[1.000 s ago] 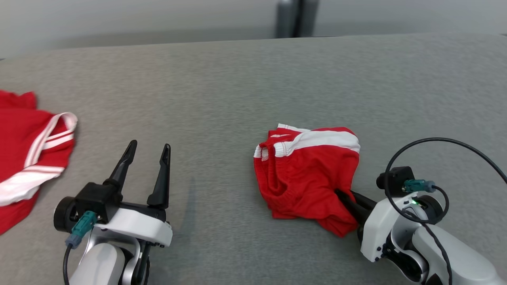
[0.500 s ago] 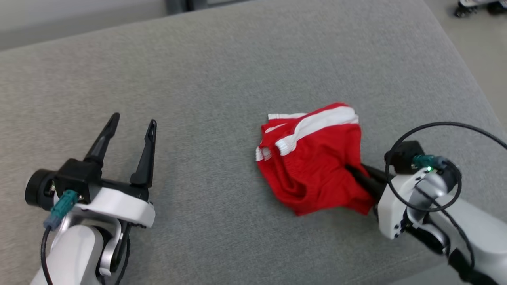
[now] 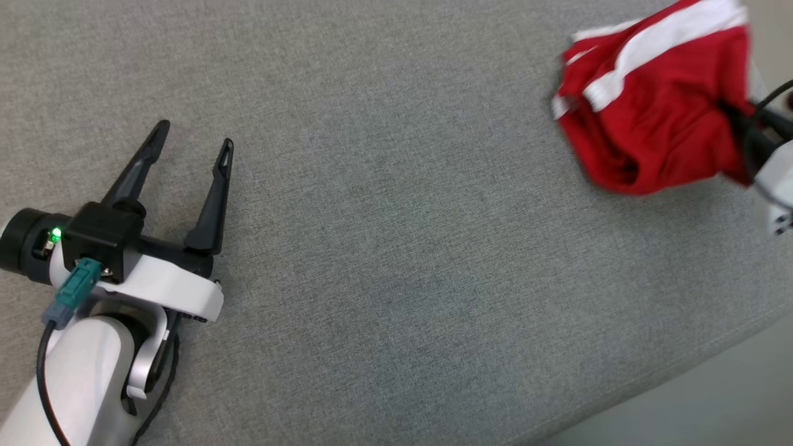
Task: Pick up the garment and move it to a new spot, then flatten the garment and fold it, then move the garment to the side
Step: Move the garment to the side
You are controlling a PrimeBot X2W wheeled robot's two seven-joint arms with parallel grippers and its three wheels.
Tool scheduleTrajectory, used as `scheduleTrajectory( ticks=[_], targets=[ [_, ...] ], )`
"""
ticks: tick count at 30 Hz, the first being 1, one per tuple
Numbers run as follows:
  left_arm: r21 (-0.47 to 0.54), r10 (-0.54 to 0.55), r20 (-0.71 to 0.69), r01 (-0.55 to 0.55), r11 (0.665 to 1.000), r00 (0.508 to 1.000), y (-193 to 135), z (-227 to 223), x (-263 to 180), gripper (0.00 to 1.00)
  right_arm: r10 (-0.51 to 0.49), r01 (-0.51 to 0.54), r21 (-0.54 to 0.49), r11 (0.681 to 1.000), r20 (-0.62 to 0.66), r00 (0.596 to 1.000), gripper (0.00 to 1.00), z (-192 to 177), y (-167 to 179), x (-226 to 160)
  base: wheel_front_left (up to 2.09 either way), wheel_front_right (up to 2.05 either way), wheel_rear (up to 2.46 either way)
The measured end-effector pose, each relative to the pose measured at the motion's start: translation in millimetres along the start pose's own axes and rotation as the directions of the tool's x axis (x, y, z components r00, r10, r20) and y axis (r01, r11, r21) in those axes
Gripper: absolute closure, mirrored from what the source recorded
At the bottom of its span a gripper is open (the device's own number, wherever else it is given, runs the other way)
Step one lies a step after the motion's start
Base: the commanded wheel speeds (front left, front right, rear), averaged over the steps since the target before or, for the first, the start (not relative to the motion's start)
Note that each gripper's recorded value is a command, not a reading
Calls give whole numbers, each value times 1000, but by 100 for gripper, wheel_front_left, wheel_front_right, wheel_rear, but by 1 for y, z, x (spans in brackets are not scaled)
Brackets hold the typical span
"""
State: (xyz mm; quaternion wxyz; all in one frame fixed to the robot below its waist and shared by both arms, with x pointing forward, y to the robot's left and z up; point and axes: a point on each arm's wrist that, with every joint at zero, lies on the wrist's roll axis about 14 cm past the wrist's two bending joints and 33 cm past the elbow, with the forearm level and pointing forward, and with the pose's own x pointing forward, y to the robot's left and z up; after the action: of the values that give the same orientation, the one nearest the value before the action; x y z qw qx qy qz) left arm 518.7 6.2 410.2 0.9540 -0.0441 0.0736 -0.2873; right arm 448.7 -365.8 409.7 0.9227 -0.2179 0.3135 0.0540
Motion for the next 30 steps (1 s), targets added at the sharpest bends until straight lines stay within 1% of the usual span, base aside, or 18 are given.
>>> scheduleTrajectory(
  ticks=[2,4,9,10,11,12,16,21,27,30],
  targets=[
    [4,-3,-2,3,1000,1000,3,-3,3,0,-56,56,-15,998,-6,998,100,0,-24,1,0,0,0],
    [9,-5,-9,5,1000,1000,5,-7,6,0,-90,90,-26,996,-6,996,100,2,-38,3,0,0,0],
    [10,-8,-9,8,1000,1000,8,-10,9,0,-126,125,-32,992,-32,992,100,-4,-49,9,0,0,0],
    [11,-8,-11,8,1000,1000,9,-10,9,0,-138,137,-27,990,-34,990,80,-5,-52,10,0,0,0],
    [11,-8,-13,8,1000,1000,9,-11,9,0,-148,147,-19,989,-30,989,53,-4,-55,12,0,0,0],
    [11,-7,-14,7,1000,1000,10,-12,9,0,-156,156,-11,988,-30,987,0,-5,-56,13,0,0,0],
    [11,-2,-14,2,1000,1000,13,-13,10,0,-189,190,17,982,-40,981,0,-11,-61,17,0,0,0],
    [11,6,-11,-6,1000,1000,14,-12,9,0,-226,225,66,972,8,974,0,-5,-66,19,0,0,0],
    [6,27,-3,-27,1000,1000,12,-6,1,0,-288,262,198,944,117,950,0,18,-72,10,0,0,0],
    [3,39,3,-39,999,999,11,0,-6,0,-305,245,264,933,218,927,0,43,-69,1,0,0,0]
  ],
)
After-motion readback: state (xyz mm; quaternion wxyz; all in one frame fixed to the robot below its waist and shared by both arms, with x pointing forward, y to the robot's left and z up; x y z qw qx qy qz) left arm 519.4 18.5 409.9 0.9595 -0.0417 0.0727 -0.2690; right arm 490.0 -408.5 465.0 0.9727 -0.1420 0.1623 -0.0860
